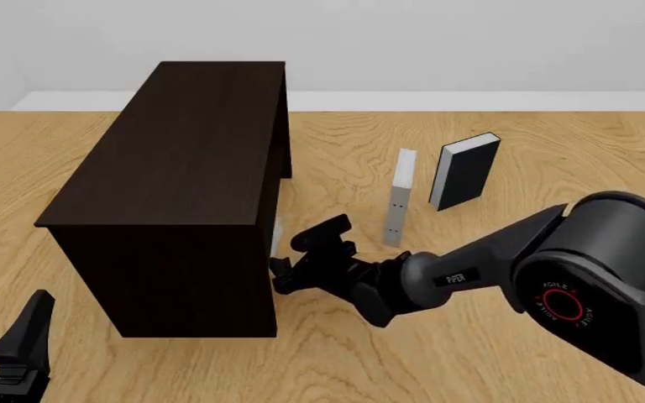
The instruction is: Pick up the book on the right and place it under the cabinet shelf.
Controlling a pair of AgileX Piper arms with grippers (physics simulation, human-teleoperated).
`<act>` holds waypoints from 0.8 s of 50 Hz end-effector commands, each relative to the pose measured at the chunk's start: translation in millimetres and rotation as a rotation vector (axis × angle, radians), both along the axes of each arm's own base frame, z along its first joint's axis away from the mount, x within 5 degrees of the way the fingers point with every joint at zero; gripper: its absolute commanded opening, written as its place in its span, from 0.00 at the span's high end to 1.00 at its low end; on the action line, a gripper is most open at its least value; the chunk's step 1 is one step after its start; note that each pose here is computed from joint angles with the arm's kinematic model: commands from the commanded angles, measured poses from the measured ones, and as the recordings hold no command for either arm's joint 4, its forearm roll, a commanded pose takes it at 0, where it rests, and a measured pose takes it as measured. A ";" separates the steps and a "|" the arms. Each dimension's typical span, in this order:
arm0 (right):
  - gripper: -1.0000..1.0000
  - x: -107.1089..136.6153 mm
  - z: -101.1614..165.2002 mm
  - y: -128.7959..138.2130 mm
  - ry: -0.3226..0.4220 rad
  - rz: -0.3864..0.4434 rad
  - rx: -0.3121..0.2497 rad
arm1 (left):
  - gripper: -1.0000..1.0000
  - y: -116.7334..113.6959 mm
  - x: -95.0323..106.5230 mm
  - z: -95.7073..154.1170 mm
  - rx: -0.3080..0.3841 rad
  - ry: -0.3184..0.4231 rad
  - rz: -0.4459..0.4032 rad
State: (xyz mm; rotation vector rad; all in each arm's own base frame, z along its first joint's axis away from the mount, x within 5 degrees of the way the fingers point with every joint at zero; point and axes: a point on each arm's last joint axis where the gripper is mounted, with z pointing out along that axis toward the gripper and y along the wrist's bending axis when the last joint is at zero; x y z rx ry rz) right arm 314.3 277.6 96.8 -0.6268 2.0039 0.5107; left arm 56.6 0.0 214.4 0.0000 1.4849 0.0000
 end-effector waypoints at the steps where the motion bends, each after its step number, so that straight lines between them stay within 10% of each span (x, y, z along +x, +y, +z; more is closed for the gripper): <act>1: 0.00 -3.5 12.6 5.1 -0.027 0.017 0.028 | 0.00 0.0 0.0 0.0 0.000 0.000 0.000; 40: 0.00 -29.4 35.6 -60.0 -0.065 -0.058 0.028 | 0.00 0.0 0.0 0.0 0.000 0.000 0.000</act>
